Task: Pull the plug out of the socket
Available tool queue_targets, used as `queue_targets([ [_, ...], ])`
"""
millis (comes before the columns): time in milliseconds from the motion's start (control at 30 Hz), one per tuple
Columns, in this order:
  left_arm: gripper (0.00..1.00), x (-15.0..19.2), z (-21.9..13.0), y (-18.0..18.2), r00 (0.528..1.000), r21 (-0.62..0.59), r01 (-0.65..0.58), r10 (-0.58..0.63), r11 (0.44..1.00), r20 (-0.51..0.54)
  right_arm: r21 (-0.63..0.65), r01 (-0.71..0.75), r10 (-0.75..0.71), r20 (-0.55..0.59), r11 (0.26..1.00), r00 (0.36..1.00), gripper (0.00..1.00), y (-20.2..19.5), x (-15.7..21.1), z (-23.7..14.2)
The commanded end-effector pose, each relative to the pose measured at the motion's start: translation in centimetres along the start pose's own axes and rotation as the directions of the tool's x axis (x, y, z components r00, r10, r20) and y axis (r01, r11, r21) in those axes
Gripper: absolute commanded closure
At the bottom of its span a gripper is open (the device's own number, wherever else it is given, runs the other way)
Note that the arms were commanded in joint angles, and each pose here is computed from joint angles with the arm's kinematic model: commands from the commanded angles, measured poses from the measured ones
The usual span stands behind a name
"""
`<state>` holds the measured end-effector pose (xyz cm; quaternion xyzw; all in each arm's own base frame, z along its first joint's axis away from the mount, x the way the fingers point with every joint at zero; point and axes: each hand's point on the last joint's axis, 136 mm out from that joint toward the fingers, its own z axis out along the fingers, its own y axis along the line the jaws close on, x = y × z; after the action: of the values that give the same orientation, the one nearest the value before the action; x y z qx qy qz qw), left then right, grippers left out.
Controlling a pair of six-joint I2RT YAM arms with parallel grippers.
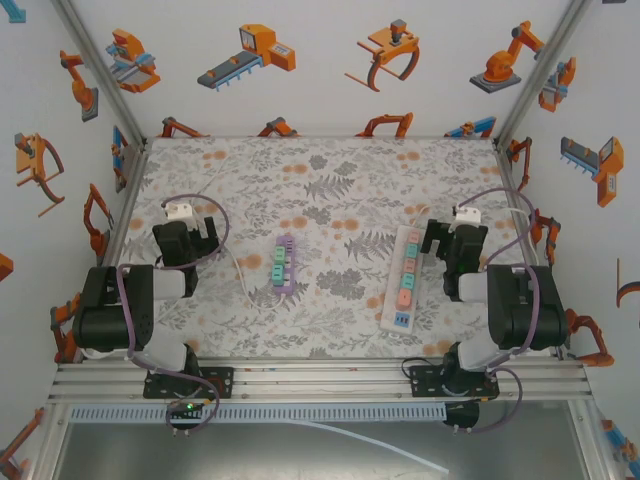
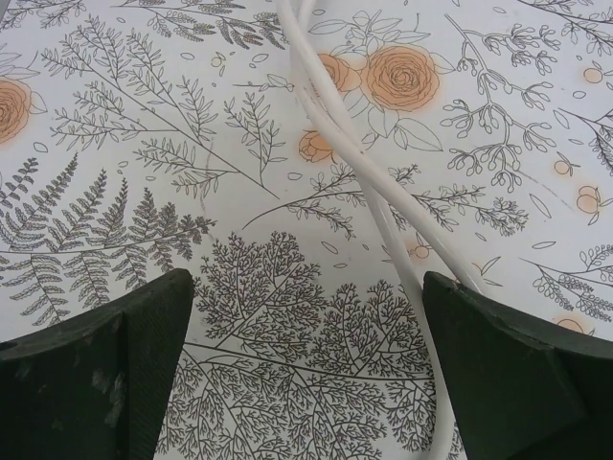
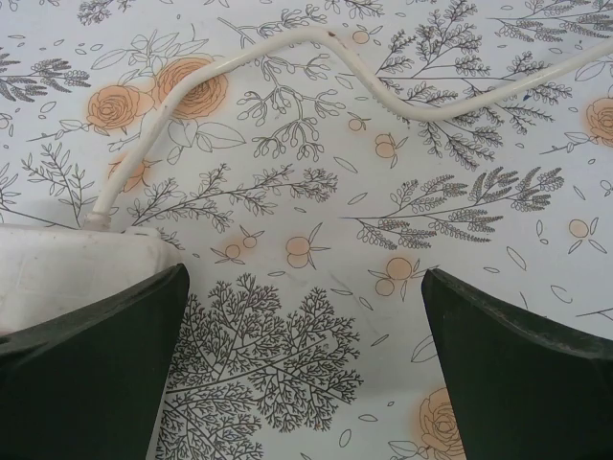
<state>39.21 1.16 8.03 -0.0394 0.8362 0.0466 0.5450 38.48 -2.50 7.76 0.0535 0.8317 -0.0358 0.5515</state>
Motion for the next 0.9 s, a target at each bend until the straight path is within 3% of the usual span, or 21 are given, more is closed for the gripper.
queue_targets([
  [0, 0.03, -1.0, 0.0, -0.1, 0.999, 0.007, 0.024, -0.024, 1.0, 0.037, 0.005, 0.005, -0.005, 0.033, 1.0, 0.999, 0.01, -0.2, -1.4, 0.4],
  [700, 0.03, -1.0, 0.0, -0.1, 0.999, 0.009, 0.023, -0.023, 1.0, 0.037, 0.005, 0.004, -0.005, 0.035, 1.0, 0.999, 0.01, -0.2, -1.4, 0.4],
  [867, 0.03, -1.0, 0.0, -0.1, 0.999, 0.01, 0.023, -0.023, 1.0, 0.037, 0.007, 0.0, 0.0, 0.075, 1.0, 0.997, 0.01, -0.3, -3.5, -1.3],
])
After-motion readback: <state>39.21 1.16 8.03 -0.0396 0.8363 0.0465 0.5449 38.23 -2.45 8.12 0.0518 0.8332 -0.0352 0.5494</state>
